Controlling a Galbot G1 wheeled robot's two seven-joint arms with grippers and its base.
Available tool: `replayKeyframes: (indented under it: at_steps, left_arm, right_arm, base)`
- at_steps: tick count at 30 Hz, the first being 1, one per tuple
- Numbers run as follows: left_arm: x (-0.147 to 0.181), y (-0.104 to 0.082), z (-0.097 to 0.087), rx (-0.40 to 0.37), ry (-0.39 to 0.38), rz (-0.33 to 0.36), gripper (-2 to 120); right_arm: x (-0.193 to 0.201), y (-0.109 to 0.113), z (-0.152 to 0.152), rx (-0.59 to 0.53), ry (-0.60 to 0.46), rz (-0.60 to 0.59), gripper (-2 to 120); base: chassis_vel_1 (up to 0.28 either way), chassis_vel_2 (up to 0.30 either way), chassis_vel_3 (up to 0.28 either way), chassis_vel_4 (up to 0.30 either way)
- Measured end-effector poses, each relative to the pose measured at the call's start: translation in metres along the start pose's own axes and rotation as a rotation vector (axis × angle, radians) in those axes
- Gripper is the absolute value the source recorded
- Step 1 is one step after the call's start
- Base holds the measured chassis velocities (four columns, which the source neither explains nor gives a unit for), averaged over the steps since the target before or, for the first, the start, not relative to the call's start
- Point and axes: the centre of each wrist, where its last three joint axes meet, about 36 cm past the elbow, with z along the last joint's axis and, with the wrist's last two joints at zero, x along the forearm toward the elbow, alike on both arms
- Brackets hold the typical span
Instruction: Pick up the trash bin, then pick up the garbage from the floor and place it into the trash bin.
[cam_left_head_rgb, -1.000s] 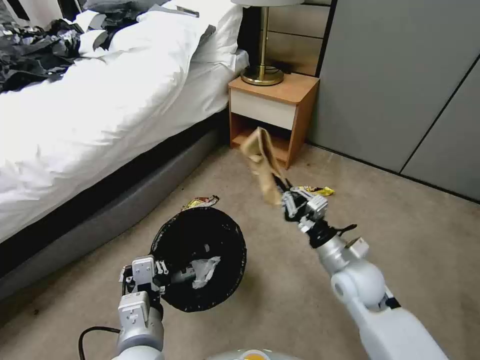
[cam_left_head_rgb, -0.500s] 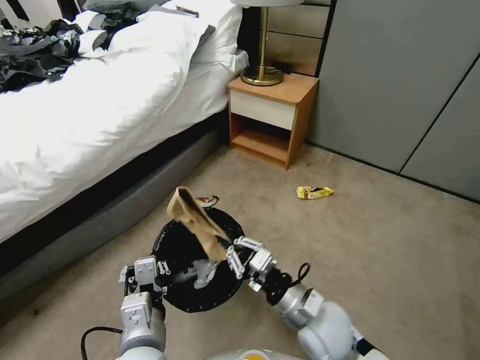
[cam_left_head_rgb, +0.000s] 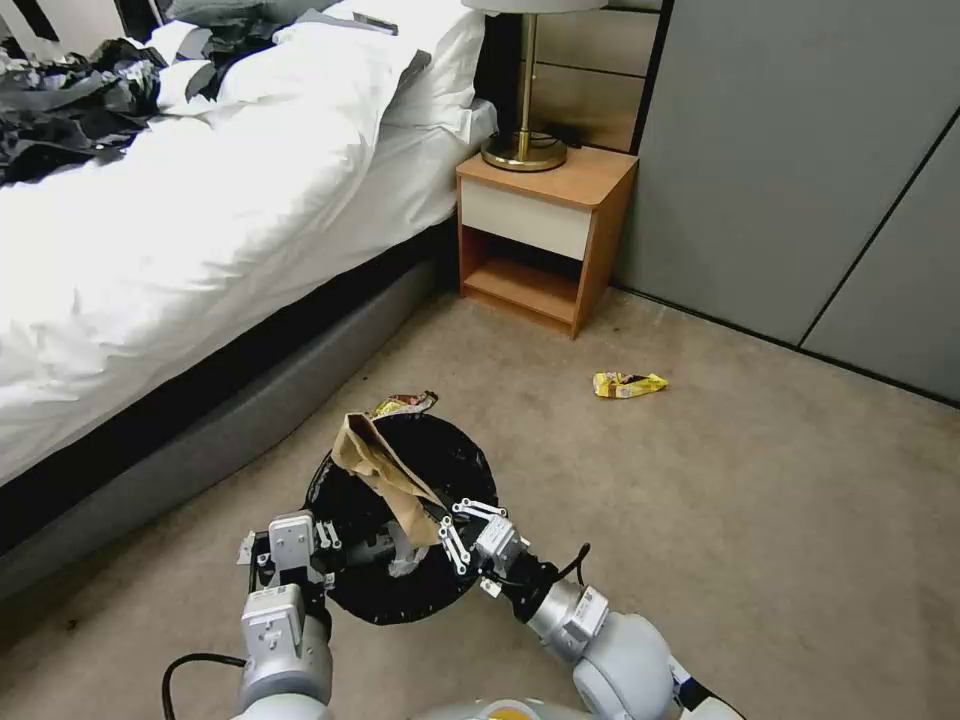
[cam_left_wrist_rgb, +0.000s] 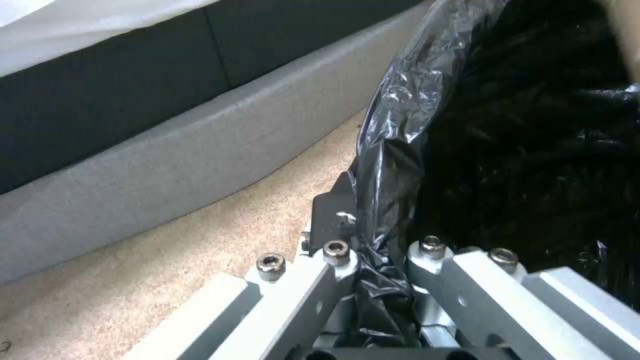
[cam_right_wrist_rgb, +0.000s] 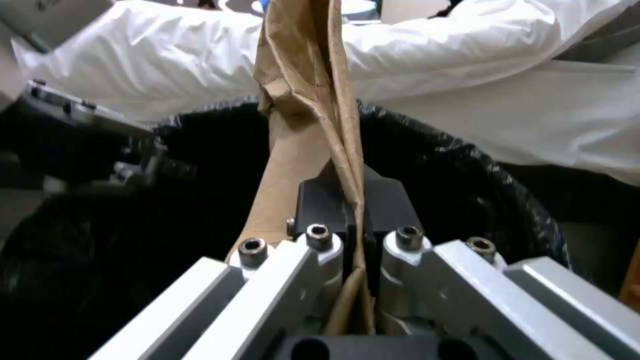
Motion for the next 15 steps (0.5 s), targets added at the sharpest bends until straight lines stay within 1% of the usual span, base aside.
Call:
replayKeyframes:
  at_steps: [2,3,4,6,7,8,10,11,13,14,15]
  left_arm:
    - [0.000,0.000,0.000,0.001,-0.001,0.001,1]
    - [0.000,0.000,0.000,0.001,-0.001,0.001,1]
    - [0.000,0.000,0.000,0.002,-0.002,0.001,1]
    - [-0.001,0.000,-0.001,0.003,-0.003,0.001,1]
    - [-0.001,0.000,-0.001,0.003,-0.003,0.001,1]
    - [-0.001,0.000,-0.001,0.002,-0.005,0.001,1]
    - [-0.001,0.001,-0.001,0.002,-0.006,0.000,1]
    - [-0.001,0.001,-0.001,0.002,-0.006,0.000,1]
    - [-0.001,0.001,-0.001,0.002,-0.006,0.001,1]
    - [-0.001,0.001,-0.001,0.002,-0.006,0.001,1]
    - [-0.001,0.001,-0.002,0.002,-0.006,0.001,1]
  right_arm:
    - [0.002,0.001,0.002,0.008,0.005,0.002,7]
    - [0.002,0.001,0.002,0.008,0.005,0.002,7]
    - [0.003,0.003,0.002,0.011,0.009,0.001,14]
    - [0.005,0.005,0.003,0.016,0.016,-0.003,22]
    - [0.005,0.005,0.003,0.016,0.016,-0.003,22]
    - [0.006,0.006,0.003,0.017,0.017,-0.004,29]
    - [0.008,0.008,0.002,0.018,0.020,-0.005,36]
    - [0.008,0.008,0.002,0.018,0.020,-0.005,36]
    - [0.011,0.008,0.002,0.021,0.023,-0.005,48]
    - [0.013,0.008,0.002,0.023,0.024,-0.006,50]
    - [0.014,0.008,0.001,0.026,0.025,-0.006,54]
  base:
    - [0.000,0.000,0.000,0.000]
    - [0.000,0.000,0.000,0.000]
    - [0.000,0.000,0.000,0.000]
    - [0.000,0.000,0.000,0.000]
    - [0.000,0.000,0.000,0.000]
    - [0.000,0.000,0.000,0.000]
    - [0.000,0.000,0.000,0.000]
    - [0.000,0.000,0.000,0.000]
    - [0.000,0.000,0.000,0.000]
    - [0.000,0.000,0.000,0.000]
    - [0.000,0.000,0.000,0.000]
